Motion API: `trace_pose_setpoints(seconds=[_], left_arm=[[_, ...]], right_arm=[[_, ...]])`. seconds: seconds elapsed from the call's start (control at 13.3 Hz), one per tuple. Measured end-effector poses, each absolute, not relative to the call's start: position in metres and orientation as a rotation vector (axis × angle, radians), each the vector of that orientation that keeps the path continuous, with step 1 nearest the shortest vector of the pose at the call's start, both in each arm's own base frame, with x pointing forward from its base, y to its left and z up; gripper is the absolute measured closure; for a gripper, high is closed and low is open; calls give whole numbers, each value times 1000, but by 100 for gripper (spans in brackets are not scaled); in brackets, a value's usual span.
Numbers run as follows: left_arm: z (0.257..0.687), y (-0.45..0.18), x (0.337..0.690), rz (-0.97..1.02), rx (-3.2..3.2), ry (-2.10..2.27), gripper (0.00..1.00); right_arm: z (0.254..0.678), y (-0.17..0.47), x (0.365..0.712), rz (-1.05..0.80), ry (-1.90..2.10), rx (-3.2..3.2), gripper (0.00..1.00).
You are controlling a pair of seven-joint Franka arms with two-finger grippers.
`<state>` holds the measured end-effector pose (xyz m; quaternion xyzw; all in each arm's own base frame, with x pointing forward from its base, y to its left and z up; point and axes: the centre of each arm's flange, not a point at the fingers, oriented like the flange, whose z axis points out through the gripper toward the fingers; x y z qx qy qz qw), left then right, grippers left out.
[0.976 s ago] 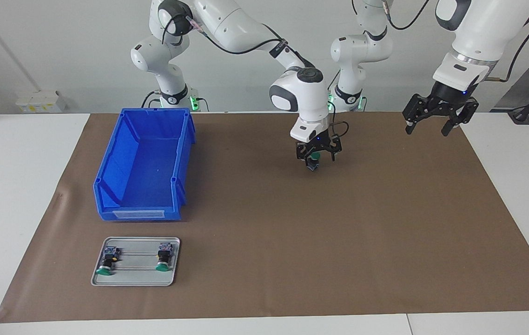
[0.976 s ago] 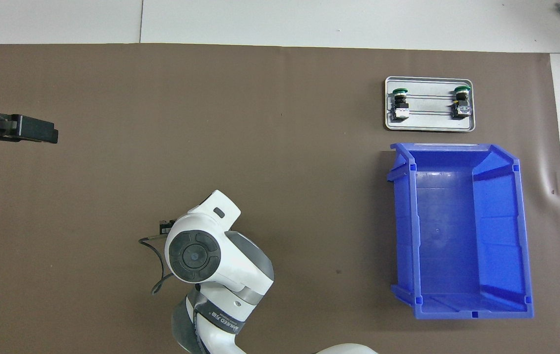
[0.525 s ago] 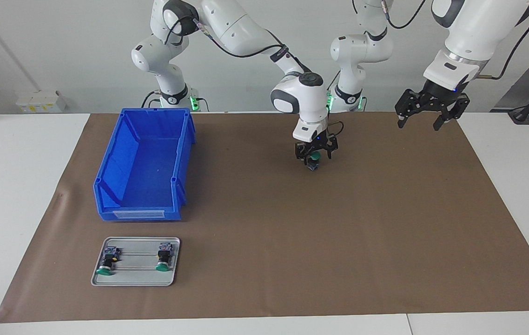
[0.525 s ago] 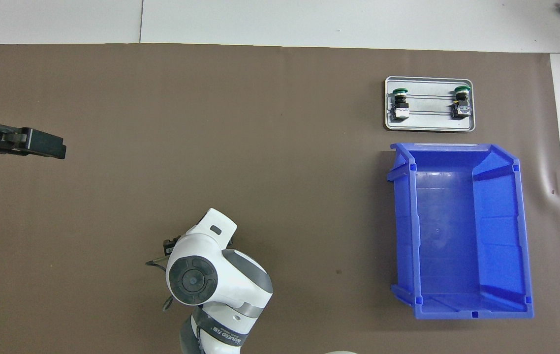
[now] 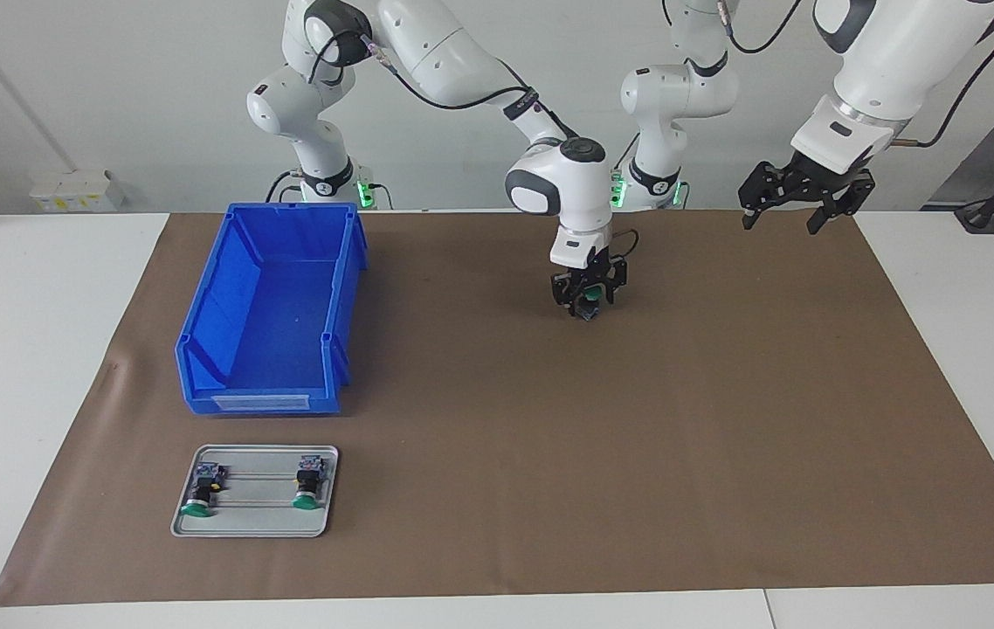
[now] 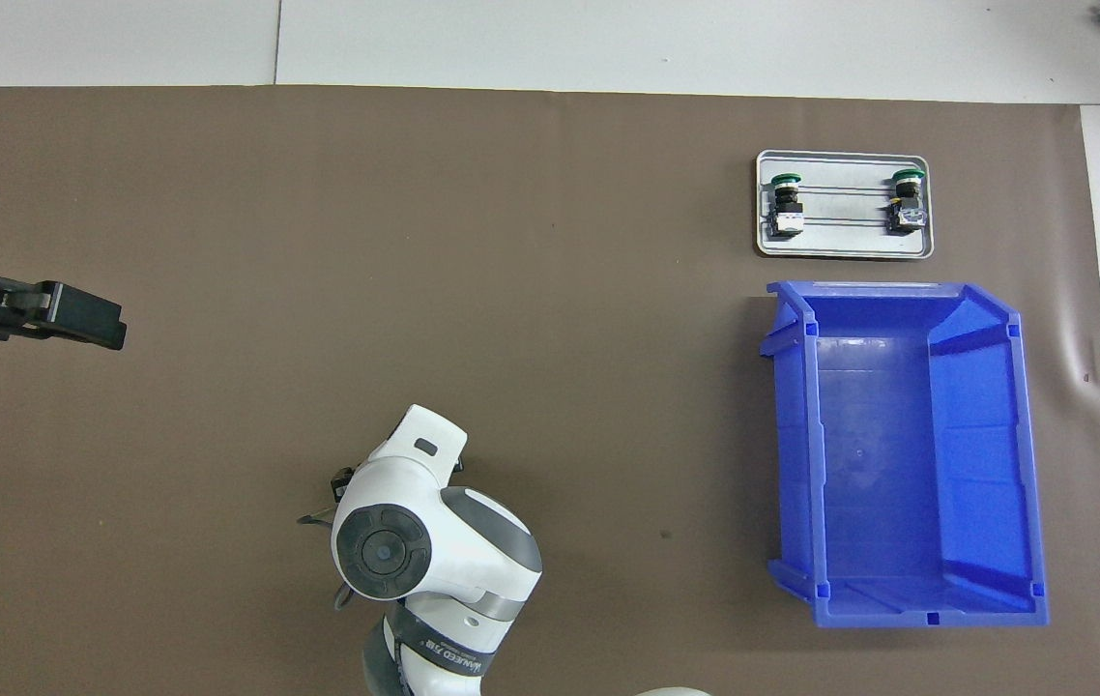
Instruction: Place and press button with both arms
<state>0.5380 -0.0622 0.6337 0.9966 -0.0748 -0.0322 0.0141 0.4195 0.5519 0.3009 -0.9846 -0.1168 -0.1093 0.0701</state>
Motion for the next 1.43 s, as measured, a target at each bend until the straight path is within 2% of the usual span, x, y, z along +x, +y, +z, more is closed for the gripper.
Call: trace_pose_setpoints(seconds=[0.15,0.23,0.6,0.83,1.13,1.28,1.43], left_arm=[[633,-61,536,-124,3103,-230,0],[633,-60,536,-129,3103,-229,0],[632,-59,533,-162,3102,-227,0],[631,-55,533,-165,3101,-233,0],[631,-53,534,-157,3117,-245,0],[629,-51,535,-149,3128,-245,0],[630,-51,537,-129,3131,-243,0]], right_arm=[[302,551,421,-332,-348,-2961,53],[304,550,423,-338,-343,-2958,60],[314,541,440,-362,-295,-2952,60],[363,510,477,-437,-186,-2921,60],[447,416,542,-527,41,-2915,60],[466,349,577,-535,72,-2967,60],[467,275,613,-540,53,-3024,60]])
